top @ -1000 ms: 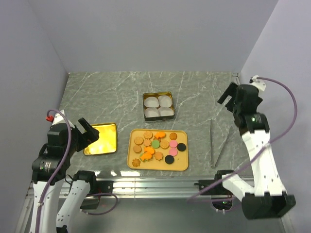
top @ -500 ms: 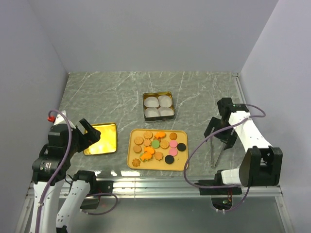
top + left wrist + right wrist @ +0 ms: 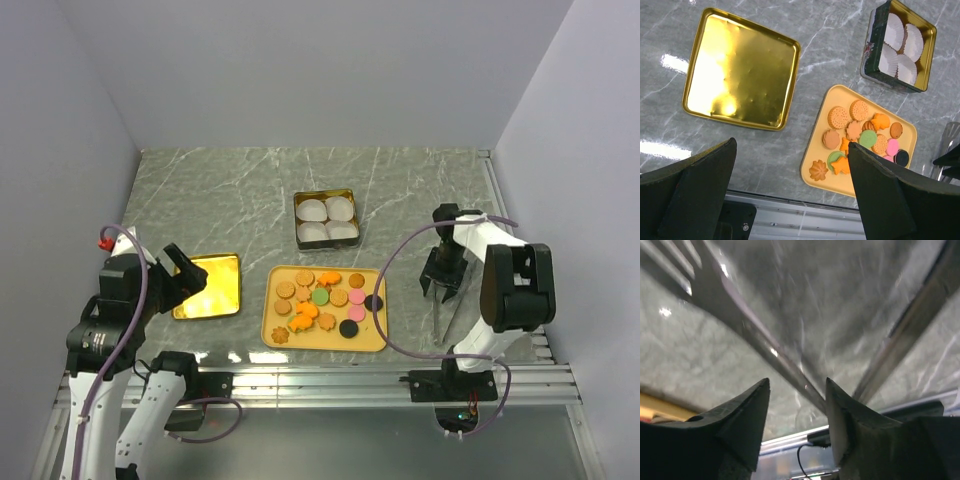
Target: Pack the cookies
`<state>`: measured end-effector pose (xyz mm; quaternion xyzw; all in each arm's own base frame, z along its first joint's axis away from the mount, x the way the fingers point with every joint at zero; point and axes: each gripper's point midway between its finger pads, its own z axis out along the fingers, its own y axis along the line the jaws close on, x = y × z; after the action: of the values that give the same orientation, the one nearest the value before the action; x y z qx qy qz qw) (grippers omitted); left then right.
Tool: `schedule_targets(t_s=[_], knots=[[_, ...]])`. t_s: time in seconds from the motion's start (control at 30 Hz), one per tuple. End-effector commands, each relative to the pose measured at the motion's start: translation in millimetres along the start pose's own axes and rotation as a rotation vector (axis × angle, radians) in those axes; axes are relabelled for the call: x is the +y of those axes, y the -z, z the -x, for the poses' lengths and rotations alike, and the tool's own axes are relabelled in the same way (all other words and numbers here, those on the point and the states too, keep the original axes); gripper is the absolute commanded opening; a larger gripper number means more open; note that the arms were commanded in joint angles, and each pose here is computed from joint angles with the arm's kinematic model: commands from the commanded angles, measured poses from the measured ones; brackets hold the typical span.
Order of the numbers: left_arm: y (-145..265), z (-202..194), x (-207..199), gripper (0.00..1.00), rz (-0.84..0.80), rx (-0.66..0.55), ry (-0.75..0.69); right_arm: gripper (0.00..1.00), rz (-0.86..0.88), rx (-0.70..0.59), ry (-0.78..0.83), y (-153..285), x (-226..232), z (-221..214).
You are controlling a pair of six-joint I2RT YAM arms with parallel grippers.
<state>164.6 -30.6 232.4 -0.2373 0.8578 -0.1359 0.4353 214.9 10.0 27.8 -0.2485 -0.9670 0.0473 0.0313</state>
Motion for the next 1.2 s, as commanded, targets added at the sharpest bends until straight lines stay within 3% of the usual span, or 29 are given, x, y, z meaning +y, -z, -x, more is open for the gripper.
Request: schedule_targets(t_s=[0.0,0.1,0.23,0.33,0.5,0.73,0.93,1.1,1.17], knots=[[8,10,-8,0.99,-0.011,-0.008,-0.001,0.54,0.013,-0.08,0.022,-3,8,29],[11,15,-7,0.99,0.006,-0.01,-0.004,0.43,0.011,-0.077,0.034,-9,12,37],[13,22,-7,0.99,0.026,-0.022,-0.004,0.16,0.022,-0.093,0.054,-7,23,58],[15,25,-8,0.99,0.034,-0.026,0.001,0.07,-0.008,-0.105,0.114,-3,30,71],[17,33,-11,1.0,0.045,-0.03,0.01,0.0,-0.02,-0.187,0.219,25,66,107],[17,36,-16,0.99,0.046,-0.015,0.036,0.02,-0.045,-0.232,0.363,28,131,131],[14,31,-17,0.99,0.048,0.013,0.059,0.29,-0.068,-0.281,0.426,28,160,138],[10,27,-17,0.99,0.048,0.034,0.062,0.4,-0.044,-0.323,0.422,42,164,144],[9,28,-15,0.99,0.06,0.029,0.056,0.53,-0.014,-0.337,0.422,52,168,143]])
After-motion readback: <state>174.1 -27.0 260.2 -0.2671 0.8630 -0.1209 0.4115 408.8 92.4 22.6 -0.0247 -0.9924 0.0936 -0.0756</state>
